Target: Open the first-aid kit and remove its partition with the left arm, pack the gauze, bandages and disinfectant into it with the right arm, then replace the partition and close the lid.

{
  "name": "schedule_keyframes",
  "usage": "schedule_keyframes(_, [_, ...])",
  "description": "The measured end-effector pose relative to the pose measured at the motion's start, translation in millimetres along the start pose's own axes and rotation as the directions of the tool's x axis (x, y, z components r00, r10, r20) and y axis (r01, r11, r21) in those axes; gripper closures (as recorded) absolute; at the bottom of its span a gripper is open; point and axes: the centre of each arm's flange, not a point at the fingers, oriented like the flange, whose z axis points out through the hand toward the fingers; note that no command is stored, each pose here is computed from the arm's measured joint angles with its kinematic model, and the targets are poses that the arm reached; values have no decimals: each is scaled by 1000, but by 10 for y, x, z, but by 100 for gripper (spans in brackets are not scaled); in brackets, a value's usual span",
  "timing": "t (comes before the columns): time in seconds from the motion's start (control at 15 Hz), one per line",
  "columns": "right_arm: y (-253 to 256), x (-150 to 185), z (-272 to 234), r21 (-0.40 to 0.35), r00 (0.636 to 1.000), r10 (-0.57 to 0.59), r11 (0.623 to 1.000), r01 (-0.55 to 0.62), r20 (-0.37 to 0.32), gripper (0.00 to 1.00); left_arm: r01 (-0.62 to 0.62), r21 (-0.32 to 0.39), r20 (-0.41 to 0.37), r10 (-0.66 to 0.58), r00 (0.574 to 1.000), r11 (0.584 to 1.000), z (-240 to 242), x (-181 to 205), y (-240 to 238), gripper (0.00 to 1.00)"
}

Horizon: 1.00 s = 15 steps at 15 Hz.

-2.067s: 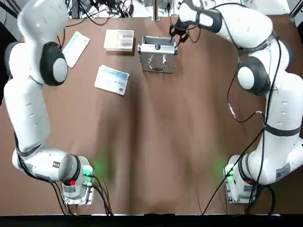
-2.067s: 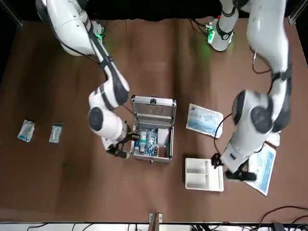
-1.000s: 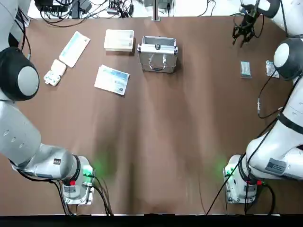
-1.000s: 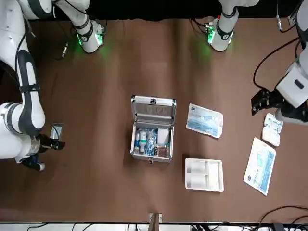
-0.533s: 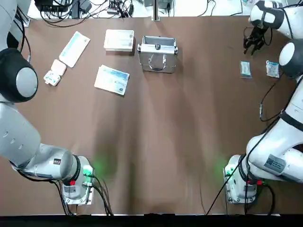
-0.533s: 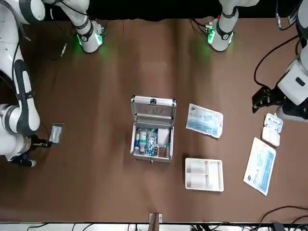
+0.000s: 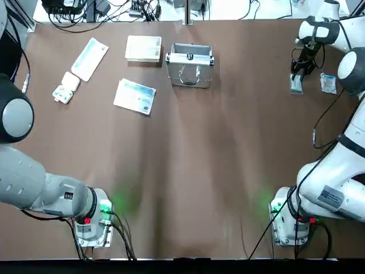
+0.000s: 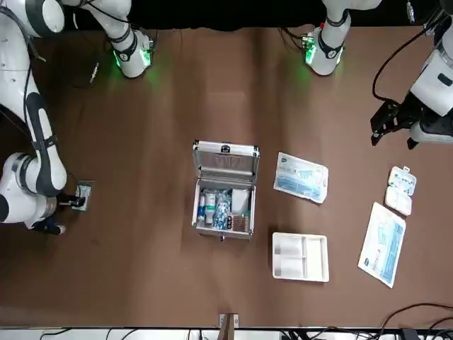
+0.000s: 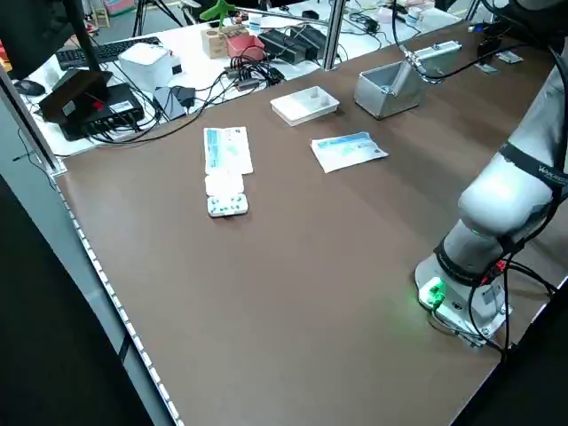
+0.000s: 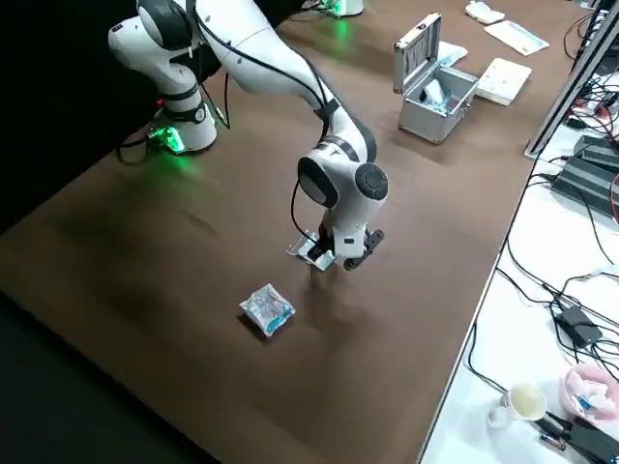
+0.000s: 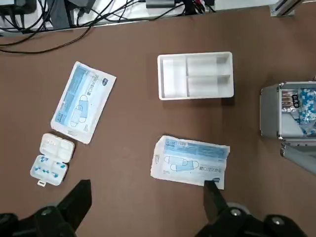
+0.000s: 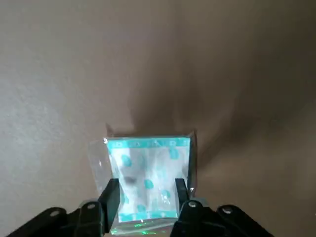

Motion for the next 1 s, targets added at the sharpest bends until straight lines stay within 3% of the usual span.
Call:
schedule_keyframes(0.33, [24, -33, 75, -8, 1000, -12, 1000, 12, 16, 49, -8, 4, 49, 8, 999, 1000, 100, -42, -65, 0])
schedule_keyframes(0.6, [7, -47, 132, -9, 999, -27, 1000, 27, 27, 59, -10, 4, 63, 10, 998, 1000, 166, -33, -71, 0])
schedule_keyframes(0.8, [-1, -45, 130, -23, 999, -39, 999, 40, 26, 61, -18, 2, 63, 17, 998, 1000, 166, -35, -10, 0])
schedule_keyframes(1.0, [-19, -42, 121, -24, 999, -46, 999, 47, 25, 79, -19, 2, 63, 19, 998, 1000, 166, -36, 0, 0])
